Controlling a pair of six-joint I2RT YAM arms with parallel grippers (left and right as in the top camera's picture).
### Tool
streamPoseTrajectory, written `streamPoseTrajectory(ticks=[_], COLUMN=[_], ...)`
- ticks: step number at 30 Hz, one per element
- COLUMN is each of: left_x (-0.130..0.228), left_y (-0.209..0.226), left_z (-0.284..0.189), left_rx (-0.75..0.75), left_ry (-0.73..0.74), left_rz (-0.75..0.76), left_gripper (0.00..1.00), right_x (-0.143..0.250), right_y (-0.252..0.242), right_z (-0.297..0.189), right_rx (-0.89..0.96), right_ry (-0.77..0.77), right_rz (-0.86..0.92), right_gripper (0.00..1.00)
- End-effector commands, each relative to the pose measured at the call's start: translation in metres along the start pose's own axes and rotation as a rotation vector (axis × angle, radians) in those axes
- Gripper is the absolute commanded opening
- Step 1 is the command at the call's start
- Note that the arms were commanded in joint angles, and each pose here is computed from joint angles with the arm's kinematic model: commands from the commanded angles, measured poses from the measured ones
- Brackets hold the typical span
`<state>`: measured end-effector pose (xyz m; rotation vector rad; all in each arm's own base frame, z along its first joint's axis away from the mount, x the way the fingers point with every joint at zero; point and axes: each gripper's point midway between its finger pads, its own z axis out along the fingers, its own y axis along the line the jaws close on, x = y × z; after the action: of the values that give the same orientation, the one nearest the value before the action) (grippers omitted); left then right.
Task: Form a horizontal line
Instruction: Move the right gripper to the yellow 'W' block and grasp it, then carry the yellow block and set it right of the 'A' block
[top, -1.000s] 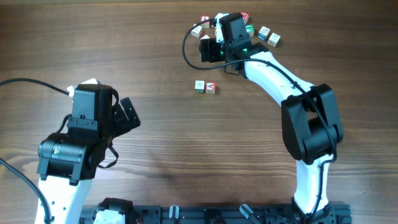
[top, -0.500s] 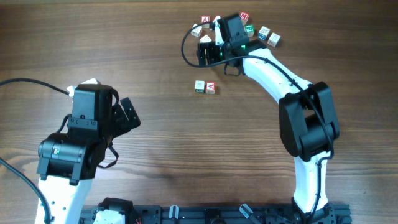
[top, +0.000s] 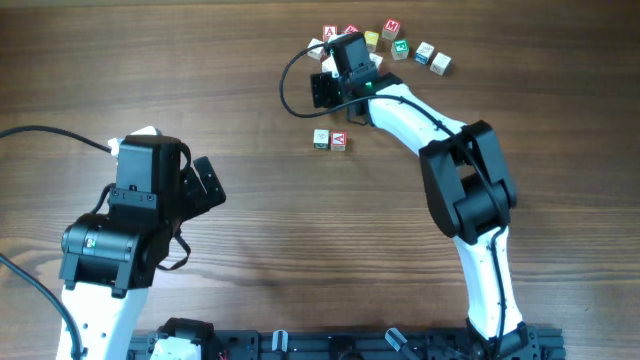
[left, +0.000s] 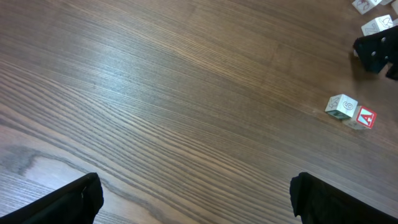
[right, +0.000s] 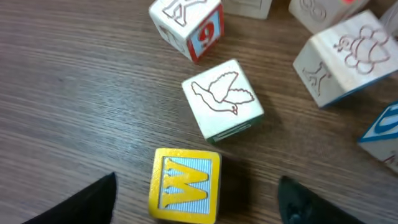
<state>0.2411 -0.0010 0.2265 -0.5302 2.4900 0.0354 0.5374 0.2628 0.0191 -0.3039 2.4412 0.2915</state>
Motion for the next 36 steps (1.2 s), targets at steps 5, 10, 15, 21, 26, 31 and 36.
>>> streamPoseTrajectory(ticks=[5,10,15,21,26,31,36], left_x=[0.000,0.000,0.000,0.000,0.000,0.000,0.000], left_y=[0.000,0.000,0.000,0.000,0.000,0.000,0.000], left_z=[0.000,0.000,0.000,0.000,0.000,0.000,0.000], left_rx=[0.005,0.005,0.005,0.005,0.005,0.005,0.005], left_ry=[-0.001,-0.001,-0.001,-0.001,-0.001,-0.001,-0.001], left_rz=[-0.014,-0.014,-0.014,-0.014,-0.014,-0.014,-0.014], left_gripper=[1.00,1.00,1.00,1.00,1.00,1.00,1.00], right_x=[-0.002,0.002,-0.002,-0.002,-0.024,-0.053,-0.012], right_y=[-0.001,-0.001,0.000,-0.001,0.004,0.008,-0.019], right_z=[0.010,0.017,0.017,0.017,-0.008,-0.074,-0.111], right_rx=[0.010,0.011,0.007,0.010,0.009,0.015,0.147], right_ry=[-0.023,-0.020,-0.038,-0.037,-0.044,-0.050,0.146], right_rz=[0.002,-0.001,-0.004,-0.023,-0.023,-0.025,-0.031], right_gripper=[0.60,0.55,0.47,0.28,0.25,0.27,0.26])
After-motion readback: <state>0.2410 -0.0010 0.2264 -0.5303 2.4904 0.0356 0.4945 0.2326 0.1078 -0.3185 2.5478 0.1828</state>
